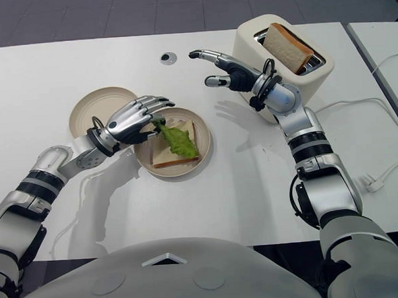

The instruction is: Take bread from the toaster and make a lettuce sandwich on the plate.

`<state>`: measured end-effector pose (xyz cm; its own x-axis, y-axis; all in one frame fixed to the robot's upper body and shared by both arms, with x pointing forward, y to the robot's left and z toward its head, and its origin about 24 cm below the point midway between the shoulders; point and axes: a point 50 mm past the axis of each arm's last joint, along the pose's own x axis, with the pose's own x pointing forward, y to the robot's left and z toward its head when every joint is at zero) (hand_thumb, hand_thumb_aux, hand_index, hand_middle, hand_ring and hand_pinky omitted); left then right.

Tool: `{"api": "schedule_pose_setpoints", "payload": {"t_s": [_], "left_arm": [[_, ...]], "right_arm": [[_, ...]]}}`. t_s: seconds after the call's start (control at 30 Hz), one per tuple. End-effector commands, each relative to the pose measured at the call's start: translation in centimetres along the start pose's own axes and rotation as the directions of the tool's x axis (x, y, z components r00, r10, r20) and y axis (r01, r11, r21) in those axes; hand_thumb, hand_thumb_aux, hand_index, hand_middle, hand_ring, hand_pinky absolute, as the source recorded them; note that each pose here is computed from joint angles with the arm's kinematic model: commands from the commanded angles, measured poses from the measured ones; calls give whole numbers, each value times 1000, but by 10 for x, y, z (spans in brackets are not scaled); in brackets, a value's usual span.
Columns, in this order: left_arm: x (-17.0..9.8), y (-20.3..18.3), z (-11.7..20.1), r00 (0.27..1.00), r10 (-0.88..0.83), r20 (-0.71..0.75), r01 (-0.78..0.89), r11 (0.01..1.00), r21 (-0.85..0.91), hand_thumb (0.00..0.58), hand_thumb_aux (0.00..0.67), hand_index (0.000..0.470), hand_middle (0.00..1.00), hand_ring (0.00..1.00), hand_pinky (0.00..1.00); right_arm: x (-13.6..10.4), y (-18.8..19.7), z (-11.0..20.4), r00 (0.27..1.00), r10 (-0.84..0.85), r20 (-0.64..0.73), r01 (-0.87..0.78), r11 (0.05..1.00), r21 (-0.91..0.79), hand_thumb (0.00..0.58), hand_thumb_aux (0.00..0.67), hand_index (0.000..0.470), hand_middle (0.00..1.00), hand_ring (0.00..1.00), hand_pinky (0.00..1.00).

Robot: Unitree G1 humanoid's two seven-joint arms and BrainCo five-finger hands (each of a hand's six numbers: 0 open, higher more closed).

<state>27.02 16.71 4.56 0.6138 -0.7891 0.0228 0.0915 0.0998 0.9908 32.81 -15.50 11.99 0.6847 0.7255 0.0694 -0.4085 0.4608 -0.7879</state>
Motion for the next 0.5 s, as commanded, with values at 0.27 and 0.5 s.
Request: {"api": "schedule_pose_setpoints", "payload": {"t_s": [0.27, 0.5], "left_arm": [[-3, 12, -5, 999, 34, -40, -34, 999, 13, 0, 0, 0, 71, 71, 71], [-9, 24, -8, 995, 85, -48, -85, 996, 7, 0, 0, 0, 63, 63, 63]], "right_arm": [[-2, 5, -1, 1000, 31, -8, -31, 999, -15, 0, 0, 0, 0, 0, 0], [-10, -21, 8, 995, -94, 42, 97, 993, -70, 0, 0, 0, 0, 0, 0]]}}
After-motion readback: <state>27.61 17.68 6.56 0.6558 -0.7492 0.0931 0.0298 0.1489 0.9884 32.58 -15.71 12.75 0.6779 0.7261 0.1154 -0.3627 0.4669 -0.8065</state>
